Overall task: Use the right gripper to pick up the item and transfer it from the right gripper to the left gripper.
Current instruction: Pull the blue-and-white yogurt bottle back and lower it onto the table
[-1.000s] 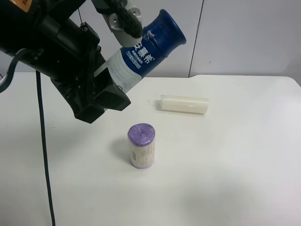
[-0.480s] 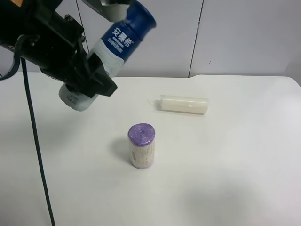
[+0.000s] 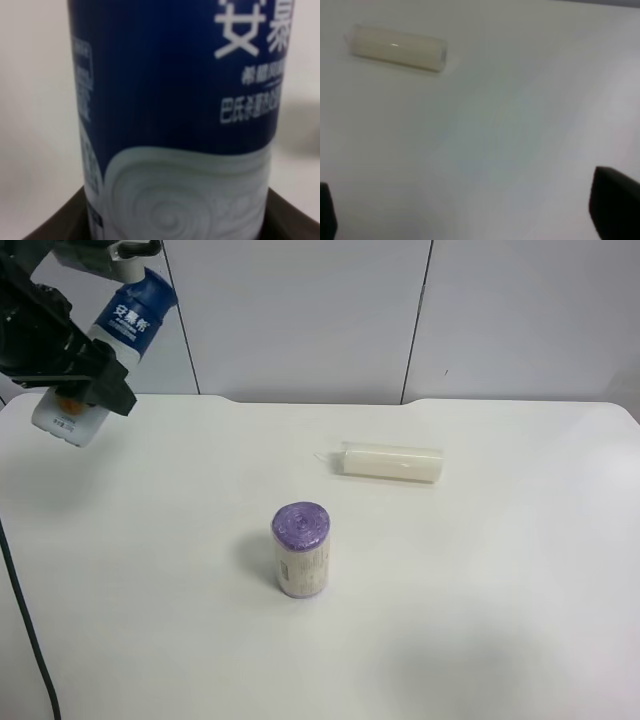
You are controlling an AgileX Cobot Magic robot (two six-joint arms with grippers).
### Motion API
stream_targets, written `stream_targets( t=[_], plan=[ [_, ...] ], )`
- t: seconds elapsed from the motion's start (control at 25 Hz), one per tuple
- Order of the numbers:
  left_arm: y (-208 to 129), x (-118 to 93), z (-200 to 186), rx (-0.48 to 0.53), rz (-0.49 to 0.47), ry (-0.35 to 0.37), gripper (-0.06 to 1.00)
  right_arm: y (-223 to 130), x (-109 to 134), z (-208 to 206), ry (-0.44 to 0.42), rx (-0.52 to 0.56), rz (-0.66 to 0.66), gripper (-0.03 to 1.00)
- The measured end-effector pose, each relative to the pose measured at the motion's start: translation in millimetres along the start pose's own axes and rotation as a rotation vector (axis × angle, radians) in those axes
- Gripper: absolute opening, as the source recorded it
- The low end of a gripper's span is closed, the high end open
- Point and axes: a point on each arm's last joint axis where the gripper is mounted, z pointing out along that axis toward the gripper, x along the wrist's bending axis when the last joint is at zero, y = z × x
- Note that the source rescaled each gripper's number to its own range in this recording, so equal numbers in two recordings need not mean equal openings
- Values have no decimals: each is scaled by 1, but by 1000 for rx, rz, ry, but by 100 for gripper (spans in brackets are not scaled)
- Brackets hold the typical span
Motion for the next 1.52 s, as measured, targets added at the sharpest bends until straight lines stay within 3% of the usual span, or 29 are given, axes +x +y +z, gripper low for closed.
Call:
stream_targets(
  t=[0.28, 0.48, 0.88, 1.52],
  plan=[
    [-38, 46, 46, 113, -176, 11, 0, 0, 0, 0, 0, 0, 0, 100],
    [-64, 61, 72, 162, -281, 20, 0, 0, 0, 0, 0, 0, 0, 100],
    [-94, 67, 126, 295, -342, 5, 0, 0, 0, 0, 0, 0, 0, 100],
    [-99, 71, 147, 285, -347, 29, 0, 0, 0, 0, 0, 0, 0, 100]
  ],
)
